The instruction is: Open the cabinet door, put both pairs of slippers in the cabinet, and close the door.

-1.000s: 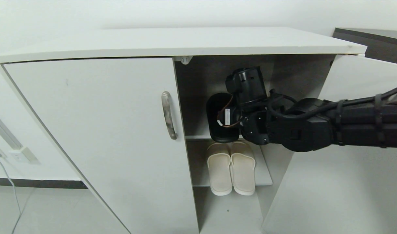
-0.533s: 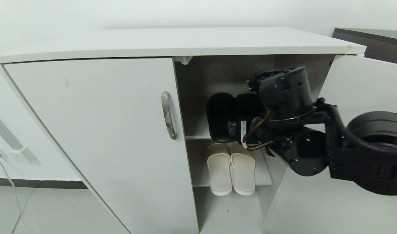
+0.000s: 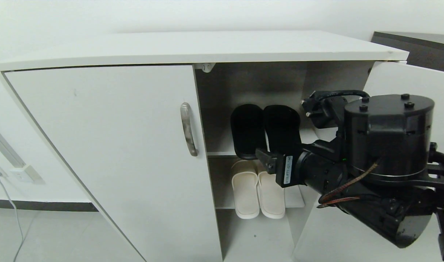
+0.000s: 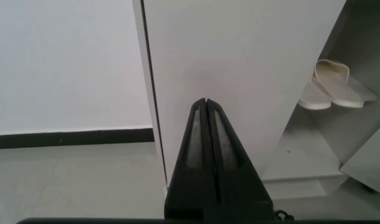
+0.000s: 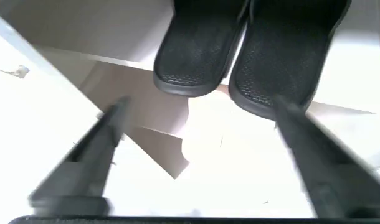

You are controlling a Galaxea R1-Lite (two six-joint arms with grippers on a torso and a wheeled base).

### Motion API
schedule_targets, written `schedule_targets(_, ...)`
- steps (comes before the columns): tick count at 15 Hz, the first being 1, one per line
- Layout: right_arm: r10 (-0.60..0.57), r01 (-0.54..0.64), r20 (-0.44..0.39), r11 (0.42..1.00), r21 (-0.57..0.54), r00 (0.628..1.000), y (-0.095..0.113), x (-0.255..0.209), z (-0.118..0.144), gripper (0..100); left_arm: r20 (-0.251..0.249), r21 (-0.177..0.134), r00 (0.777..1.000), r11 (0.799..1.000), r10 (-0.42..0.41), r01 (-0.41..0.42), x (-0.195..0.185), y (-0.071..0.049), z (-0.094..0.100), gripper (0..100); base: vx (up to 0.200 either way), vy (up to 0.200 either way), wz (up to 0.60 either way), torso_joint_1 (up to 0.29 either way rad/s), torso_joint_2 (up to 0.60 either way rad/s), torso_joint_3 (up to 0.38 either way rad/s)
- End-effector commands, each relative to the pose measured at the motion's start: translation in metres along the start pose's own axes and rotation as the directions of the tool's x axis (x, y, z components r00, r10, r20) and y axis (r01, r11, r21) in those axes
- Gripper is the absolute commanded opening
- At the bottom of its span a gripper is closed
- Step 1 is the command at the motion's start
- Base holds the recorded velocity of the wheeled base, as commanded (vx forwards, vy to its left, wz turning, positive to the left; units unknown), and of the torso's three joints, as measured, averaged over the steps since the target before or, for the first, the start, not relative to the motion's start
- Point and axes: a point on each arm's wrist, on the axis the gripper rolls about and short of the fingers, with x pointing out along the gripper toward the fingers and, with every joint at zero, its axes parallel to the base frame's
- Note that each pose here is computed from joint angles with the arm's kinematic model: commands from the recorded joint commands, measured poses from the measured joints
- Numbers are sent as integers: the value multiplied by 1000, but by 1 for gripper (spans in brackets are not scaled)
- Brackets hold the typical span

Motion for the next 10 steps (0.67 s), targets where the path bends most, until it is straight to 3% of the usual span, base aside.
schedule_targets(1,7,-7,-12,1000,-7,1000,0,-2,-9,0,-1,0,1000,1000,0,0,0,0,0,0,0,0,0,0,0,0)
schedule_targets(10,19,-20,-43,999,-26,999,1,5,-27,0,-1,0,1000,1000,0,0,0,0,0,0,0,0,0,0,0,0)
